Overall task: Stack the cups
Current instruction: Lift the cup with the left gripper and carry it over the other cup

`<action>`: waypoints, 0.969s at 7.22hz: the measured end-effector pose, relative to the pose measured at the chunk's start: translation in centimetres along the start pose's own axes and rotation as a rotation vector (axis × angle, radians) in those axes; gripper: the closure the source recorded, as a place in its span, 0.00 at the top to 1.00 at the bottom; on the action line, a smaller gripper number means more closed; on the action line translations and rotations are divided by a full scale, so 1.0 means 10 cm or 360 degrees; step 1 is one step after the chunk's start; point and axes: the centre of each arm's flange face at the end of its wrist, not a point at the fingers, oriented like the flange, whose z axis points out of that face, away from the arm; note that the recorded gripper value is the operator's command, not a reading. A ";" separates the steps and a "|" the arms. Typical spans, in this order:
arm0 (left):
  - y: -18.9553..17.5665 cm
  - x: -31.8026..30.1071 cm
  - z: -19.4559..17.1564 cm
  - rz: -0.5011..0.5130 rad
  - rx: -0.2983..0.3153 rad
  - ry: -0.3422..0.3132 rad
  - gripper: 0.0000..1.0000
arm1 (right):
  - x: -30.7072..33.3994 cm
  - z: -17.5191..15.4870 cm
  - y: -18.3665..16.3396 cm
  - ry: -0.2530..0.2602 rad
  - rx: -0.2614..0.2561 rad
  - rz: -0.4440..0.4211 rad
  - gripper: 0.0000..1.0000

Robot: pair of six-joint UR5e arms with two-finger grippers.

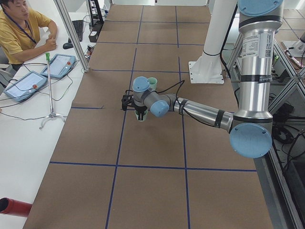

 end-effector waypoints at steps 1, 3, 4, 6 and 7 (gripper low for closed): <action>-0.05 0.39 -0.24 -0.0078 0.0015 0.0019 0.00 | 0.00 0.00 0.00 0.0000 0.0000 0.0000 1.00; -0.04 1.23 -0.42 -0.0264 0.0017 0.0108 0.00 | 0.00 0.00 0.00 0.0000 0.0000 0.0000 1.00; 0.04 1.65 -0.36 -0.0345 0.0009 0.0131 0.00 | 0.00 0.00 0.00 0.0000 0.0000 0.0000 1.00; 0.24 2.37 -0.16 -0.0454 -0.0039 0.0081 0.00 | 0.00 0.00 0.00 0.0000 0.0000 0.0000 1.00; 0.33 2.61 -0.07 -0.0485 -0.0072 0.0047 0.00 | 0.00 0.00 0.00 0.0000 0.0000 0.0000 1.00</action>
